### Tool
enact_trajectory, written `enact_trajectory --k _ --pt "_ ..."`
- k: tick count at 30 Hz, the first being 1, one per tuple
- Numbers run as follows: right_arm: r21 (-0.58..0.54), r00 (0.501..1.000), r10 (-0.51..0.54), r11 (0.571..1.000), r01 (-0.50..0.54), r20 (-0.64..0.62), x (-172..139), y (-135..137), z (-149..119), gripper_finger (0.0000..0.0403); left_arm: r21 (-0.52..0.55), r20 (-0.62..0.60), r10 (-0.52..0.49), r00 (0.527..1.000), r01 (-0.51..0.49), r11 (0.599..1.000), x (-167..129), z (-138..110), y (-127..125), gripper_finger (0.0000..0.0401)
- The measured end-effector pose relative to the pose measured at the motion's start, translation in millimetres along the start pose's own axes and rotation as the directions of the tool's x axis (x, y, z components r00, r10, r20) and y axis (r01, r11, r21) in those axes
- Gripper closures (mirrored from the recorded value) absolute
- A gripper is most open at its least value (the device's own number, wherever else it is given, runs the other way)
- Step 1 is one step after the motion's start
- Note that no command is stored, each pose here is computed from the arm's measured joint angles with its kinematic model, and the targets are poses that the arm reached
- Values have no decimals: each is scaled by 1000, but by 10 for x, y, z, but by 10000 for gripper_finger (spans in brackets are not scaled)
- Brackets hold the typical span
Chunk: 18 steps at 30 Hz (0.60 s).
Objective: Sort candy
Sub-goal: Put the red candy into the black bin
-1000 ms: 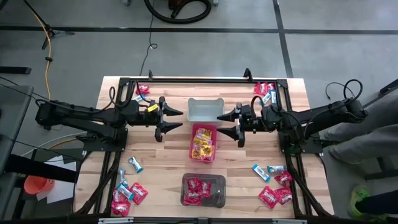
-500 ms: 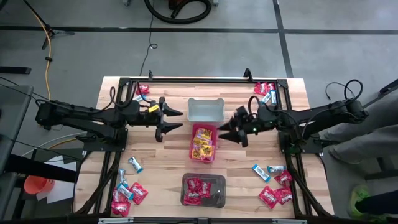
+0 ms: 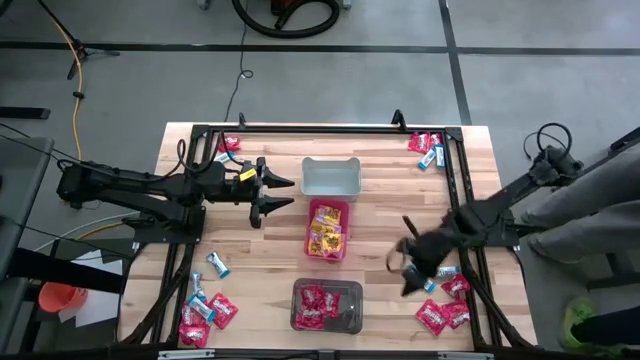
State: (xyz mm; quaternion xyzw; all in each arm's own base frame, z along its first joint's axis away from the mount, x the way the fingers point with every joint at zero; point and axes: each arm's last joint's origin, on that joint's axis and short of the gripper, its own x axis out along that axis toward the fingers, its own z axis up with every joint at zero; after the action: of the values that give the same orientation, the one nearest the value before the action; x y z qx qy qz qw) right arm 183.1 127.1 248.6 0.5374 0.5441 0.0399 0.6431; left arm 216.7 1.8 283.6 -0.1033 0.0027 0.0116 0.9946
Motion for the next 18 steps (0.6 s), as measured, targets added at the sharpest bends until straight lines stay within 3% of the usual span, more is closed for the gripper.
enact_trajectory --k 7,13,18 --pt "161 976 -211 962 218 -61 309 -152 -375 139 1 0 0 1000 0 1000 0 0 0 185" --pt "190 905 -377 891 413 -198 696 -323 -421 139 0 0 0 1000 0 1000 0 0 0 185" --pt "238 848 -482 816 526 -221 946 -480 -378 139 0 -1 0 1000 0 1000 0 -1 0 185"
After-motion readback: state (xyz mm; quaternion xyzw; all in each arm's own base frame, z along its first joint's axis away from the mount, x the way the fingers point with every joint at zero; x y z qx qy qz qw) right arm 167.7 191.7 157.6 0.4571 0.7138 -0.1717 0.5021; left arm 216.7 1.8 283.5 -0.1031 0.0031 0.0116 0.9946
